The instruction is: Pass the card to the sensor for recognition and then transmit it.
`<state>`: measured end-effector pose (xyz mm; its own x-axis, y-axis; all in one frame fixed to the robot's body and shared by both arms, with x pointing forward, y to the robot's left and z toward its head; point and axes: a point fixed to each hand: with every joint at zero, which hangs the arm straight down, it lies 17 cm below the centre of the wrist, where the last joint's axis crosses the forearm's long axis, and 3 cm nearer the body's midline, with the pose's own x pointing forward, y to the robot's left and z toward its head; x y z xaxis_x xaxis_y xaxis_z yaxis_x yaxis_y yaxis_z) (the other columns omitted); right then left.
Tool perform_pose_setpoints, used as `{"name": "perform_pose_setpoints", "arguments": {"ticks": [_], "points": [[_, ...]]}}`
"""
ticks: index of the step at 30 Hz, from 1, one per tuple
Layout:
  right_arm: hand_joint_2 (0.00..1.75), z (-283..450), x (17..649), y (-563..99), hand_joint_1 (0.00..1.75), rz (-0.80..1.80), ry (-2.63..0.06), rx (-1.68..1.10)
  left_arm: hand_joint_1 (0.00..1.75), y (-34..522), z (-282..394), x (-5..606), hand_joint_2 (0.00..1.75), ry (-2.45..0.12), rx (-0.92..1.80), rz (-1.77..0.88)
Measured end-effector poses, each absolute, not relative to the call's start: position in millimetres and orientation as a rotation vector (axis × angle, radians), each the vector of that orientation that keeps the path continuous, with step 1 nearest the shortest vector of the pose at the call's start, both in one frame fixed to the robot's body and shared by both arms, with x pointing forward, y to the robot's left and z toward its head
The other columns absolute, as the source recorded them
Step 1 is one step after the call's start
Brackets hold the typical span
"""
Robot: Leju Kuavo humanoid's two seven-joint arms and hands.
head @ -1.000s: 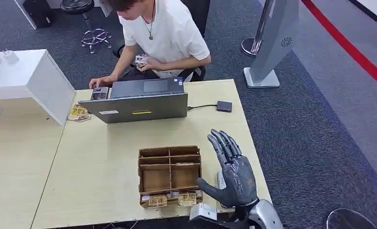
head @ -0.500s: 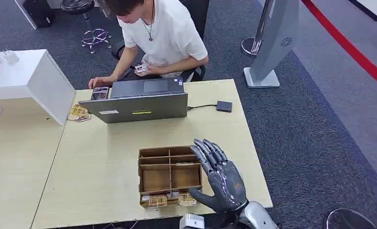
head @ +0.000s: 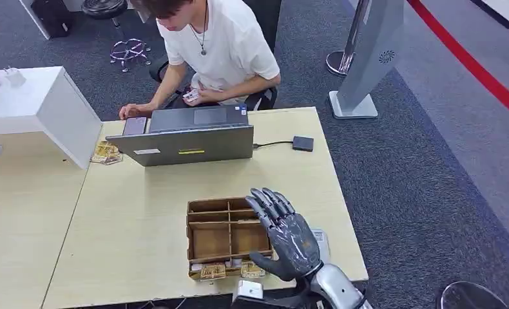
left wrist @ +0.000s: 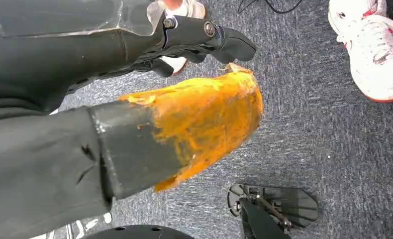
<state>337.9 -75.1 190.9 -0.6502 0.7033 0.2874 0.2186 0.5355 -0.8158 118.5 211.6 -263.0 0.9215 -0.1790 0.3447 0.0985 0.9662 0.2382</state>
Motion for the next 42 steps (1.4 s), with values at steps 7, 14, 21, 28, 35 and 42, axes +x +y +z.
{"name": "perform_pose_setpoints", "arguments": {"ticks": [7,14,21,28,35,42], "points": [[1.75,177.5,346.8,-68.4,0.00,1.094,-2.129,-0.775,0.00,210.9,-263.4,117.5,0.00,-0.367,0.216,-0.148],[1.75,165.3,353.1,-63.3,0.00,1.149,-2.096,-0.814,0.00,209.9,-263.4,117.5,0.00,-0.367,0.211,-0.152],[1.75,159.8,358.0,-58.7,0.00,1.180,-2.081,-0.833,0.00,209.8,-263.6,117.2,0.00,-0.364,0.212,-0.155],[1.75,157.2,364.0,-59.8,0.00,1.190,-2.063,-0.871,0.00,209.6,-263.5,117.5,0.00,-0.365,0.212,-0.164],[1.75,154.1,367.5,-62.1,0.00,1.188,-2.049,-0.909,0.00,209.6,-263.5,117.7,0.00,-0.365,0.212,-0.167],[1.75,151.0,370.5,-63.1,0.09,1.188,-2.035,-0.929,0.00,209.6,-263.6,117.4,0.00,-0.364,0.212,-0.169]]}}
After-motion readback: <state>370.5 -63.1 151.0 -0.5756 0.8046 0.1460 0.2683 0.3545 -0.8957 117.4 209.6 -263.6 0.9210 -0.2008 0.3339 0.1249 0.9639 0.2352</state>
